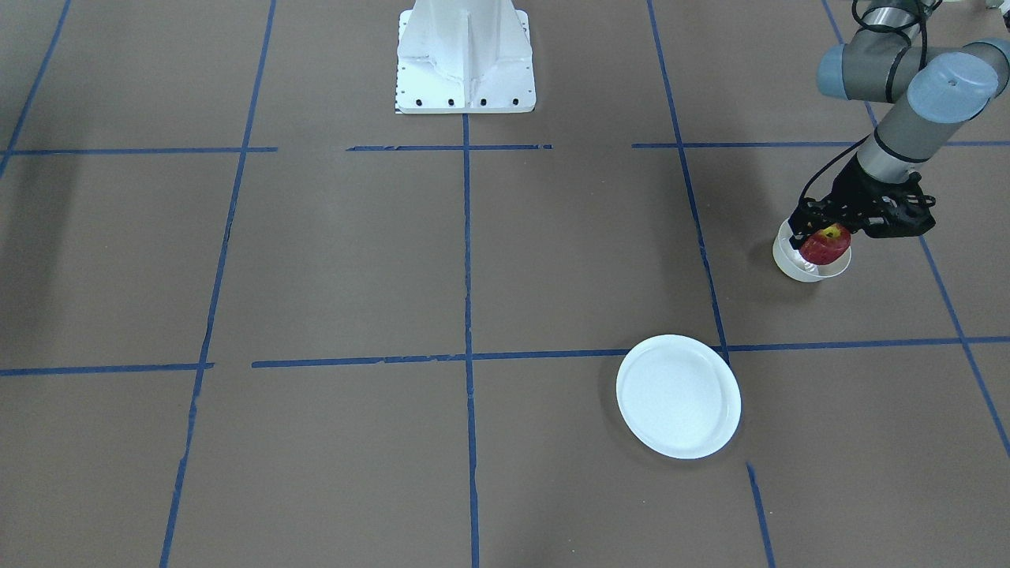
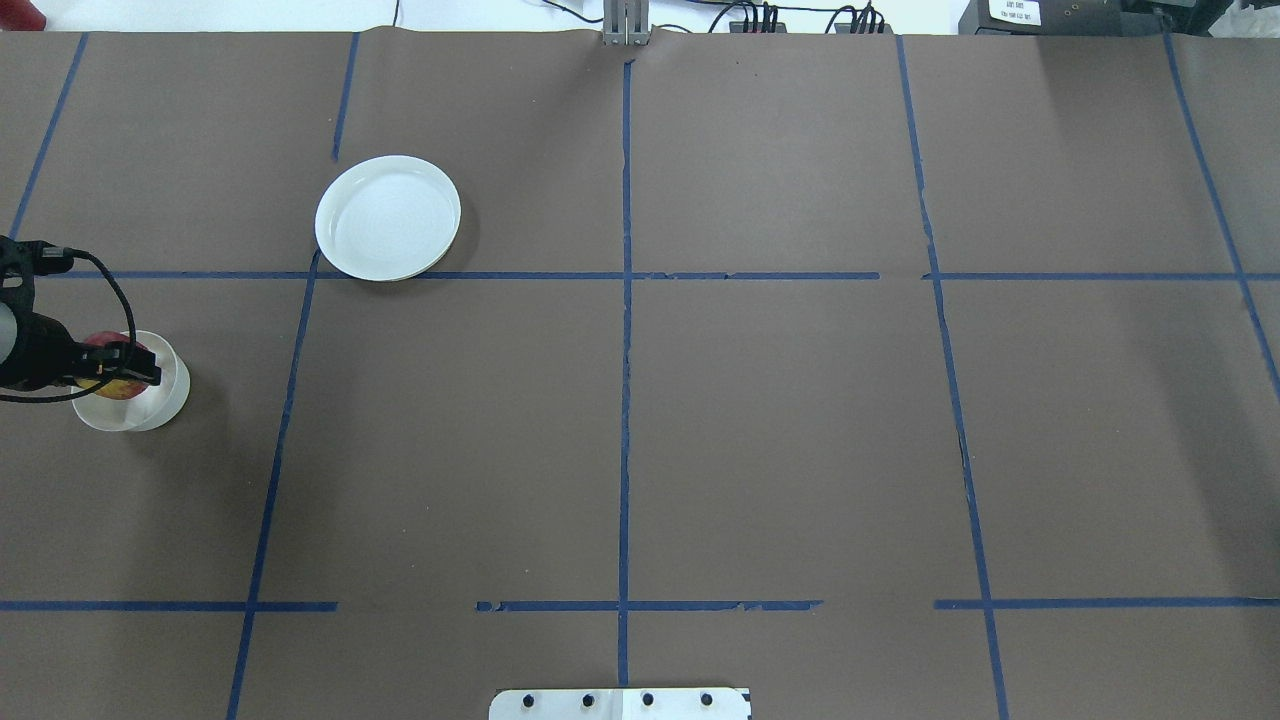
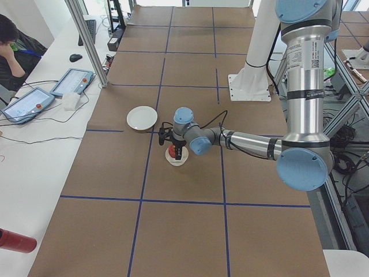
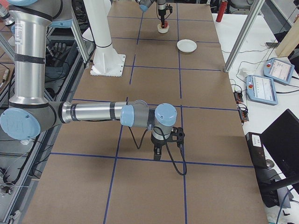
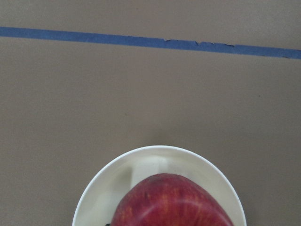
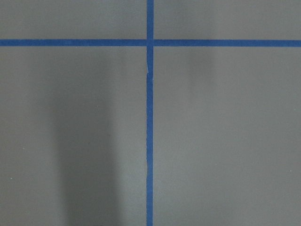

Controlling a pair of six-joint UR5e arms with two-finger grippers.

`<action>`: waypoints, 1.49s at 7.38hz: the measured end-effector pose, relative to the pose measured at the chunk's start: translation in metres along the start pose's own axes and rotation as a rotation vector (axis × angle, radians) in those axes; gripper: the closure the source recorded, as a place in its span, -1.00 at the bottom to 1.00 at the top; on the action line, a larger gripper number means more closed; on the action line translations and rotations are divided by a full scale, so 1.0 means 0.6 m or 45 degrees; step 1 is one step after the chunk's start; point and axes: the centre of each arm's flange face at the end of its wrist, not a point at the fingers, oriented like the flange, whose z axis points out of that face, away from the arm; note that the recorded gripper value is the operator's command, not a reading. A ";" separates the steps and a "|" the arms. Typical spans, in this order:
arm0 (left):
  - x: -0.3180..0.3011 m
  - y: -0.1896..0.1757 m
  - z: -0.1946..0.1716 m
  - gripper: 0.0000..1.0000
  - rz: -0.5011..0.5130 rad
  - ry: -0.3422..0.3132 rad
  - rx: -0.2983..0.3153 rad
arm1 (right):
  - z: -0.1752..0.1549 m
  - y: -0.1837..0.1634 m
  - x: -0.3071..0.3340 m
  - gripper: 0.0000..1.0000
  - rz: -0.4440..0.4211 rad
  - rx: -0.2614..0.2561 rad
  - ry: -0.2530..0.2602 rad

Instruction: Move apple from plate to bowl

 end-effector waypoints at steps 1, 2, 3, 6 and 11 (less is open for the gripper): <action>-0.001 0.000 0.002 -1.00 0.004 0.000 -0.001 | 0.000 0.000 0.000 -1.00 0.000 0.001 0.000; -0.002 0.000 0.003 -1.00 0.007 -0.001 -0.002 | -0.001 0.000 0.000 -1.00 0.000 0.001 0.000; -0.002 0.000 0.004 -1.00 0.009 -0.001 -0.003 | 0.000 0.000 0.000 -1.00 0.000 0.001 0.000; 0.023 0.002 -0.031 -1.00 0.048 0.060 -0.046 | 0.000 0.000 0.000 -1.00 -0.002 0.000 0.000; 0.057 -0.134 -0.216 -1.00 0.356 -0.052 -0.069 | 0.000 0.000 -0.001 -1.00 -0.002 0.000 0.000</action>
